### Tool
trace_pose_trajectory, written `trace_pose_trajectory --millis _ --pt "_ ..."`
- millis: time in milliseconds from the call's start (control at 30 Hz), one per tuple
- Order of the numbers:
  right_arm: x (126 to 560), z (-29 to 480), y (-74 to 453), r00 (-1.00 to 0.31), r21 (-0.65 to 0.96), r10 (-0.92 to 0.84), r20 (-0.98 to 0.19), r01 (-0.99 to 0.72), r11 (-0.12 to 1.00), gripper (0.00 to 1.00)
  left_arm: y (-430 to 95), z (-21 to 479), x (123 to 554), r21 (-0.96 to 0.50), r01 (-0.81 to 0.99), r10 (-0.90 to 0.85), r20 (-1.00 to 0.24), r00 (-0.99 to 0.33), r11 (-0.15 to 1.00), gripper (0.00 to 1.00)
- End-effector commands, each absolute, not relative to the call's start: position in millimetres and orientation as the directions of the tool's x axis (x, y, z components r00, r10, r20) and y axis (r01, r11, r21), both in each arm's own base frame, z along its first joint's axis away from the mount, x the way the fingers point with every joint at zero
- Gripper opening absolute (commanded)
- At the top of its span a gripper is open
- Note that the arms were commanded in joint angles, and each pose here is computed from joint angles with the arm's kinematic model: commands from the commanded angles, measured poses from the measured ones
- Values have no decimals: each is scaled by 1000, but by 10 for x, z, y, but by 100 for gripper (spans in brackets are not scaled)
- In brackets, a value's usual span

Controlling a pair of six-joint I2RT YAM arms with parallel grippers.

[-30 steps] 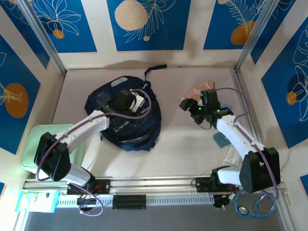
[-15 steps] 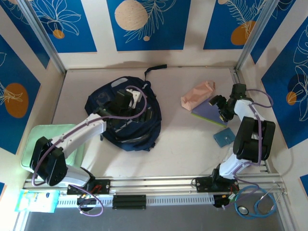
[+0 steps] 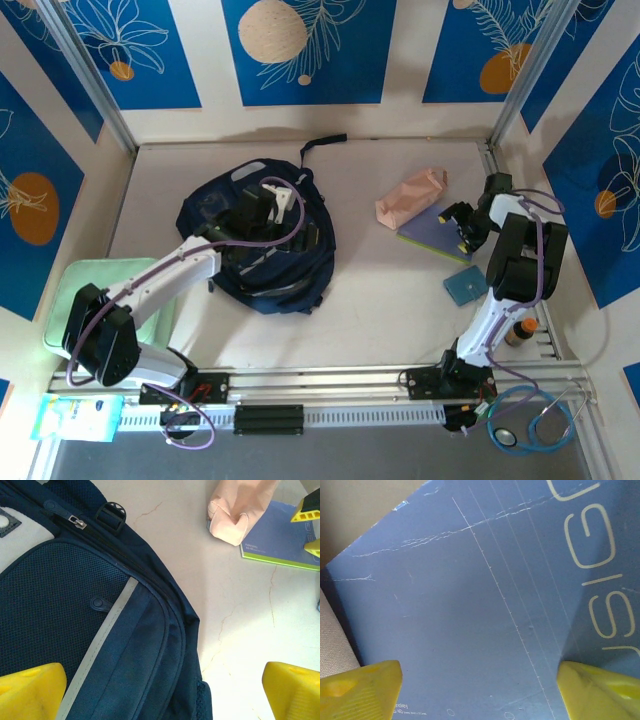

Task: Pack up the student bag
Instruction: Rotate the book at the middle-right of the table.

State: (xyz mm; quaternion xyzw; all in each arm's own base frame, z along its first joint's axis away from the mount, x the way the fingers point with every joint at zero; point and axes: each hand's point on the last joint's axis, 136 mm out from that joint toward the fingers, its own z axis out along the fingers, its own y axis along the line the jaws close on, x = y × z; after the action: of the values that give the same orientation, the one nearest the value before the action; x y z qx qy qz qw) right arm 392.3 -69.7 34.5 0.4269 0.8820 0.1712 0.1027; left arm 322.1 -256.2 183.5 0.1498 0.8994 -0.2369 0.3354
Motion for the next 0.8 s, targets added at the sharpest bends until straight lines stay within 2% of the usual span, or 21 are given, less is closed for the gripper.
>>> trace_pose_trajectory --millis 0,433,767 --pt "3826 275 -531 -632 371 775 25 726 580 83 -2635 1924 3242 -350 436 103 -672 -734 829 100" --pt "3609 441 568 -710 481 696 111 651 587 78 -2860 1775 3359 -382 380 76 -614 -785 842 100" --pt "3091 422 1525 -799 487 571 191 582 651 70 -3007 1629 3354 -405 357 68 -577 -814 842 100"
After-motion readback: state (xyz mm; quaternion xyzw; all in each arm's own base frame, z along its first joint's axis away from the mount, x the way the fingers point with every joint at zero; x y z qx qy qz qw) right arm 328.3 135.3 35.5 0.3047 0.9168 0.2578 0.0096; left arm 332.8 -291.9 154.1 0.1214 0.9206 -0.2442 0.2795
